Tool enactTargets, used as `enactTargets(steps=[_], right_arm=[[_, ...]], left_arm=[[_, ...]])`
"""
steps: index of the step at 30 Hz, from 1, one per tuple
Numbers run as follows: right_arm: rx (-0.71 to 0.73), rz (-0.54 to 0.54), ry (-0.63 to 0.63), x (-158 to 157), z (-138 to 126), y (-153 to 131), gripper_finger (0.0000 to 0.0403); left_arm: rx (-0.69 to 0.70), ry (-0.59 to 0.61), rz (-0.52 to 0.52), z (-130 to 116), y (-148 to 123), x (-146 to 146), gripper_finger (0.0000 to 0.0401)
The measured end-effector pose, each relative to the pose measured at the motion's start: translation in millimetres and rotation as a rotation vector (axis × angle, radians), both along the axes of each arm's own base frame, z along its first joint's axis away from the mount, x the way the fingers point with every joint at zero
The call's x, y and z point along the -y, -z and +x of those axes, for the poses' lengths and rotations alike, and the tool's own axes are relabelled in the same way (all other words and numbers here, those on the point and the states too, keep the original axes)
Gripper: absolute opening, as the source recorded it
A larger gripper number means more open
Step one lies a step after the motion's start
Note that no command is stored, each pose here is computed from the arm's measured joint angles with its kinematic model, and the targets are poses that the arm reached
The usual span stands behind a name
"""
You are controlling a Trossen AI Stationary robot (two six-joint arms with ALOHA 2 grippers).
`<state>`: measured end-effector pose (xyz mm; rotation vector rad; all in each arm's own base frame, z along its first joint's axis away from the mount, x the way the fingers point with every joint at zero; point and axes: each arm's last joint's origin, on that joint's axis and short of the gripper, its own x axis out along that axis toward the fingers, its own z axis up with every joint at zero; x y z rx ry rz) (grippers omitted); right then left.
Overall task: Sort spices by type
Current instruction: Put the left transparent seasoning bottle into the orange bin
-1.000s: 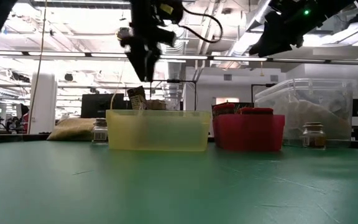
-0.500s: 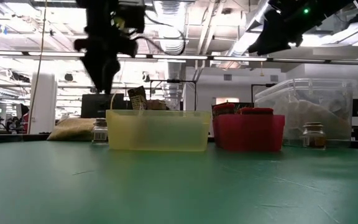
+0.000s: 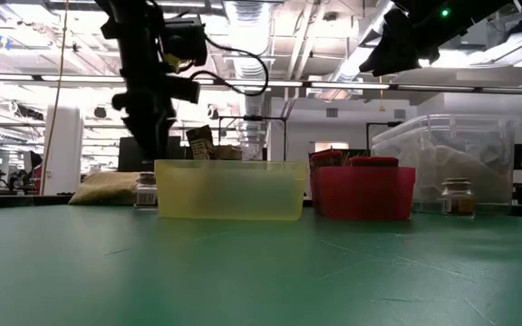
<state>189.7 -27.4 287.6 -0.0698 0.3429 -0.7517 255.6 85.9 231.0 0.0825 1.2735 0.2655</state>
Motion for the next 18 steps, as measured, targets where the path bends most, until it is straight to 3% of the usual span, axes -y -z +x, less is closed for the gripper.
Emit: enactTargets(steps=[12,18], right_arm=[[-0.002,-0.002,-0.002,0,0,0,0.0301],[-0.003,-0.002,-0.002,0,0,0,0.0301]], left_arm=[[-0.021,-0.025,0.031,-9,26,-5,0.0314],[-0.008,-0.035,0.014,-13,37,-8,0.0284]])
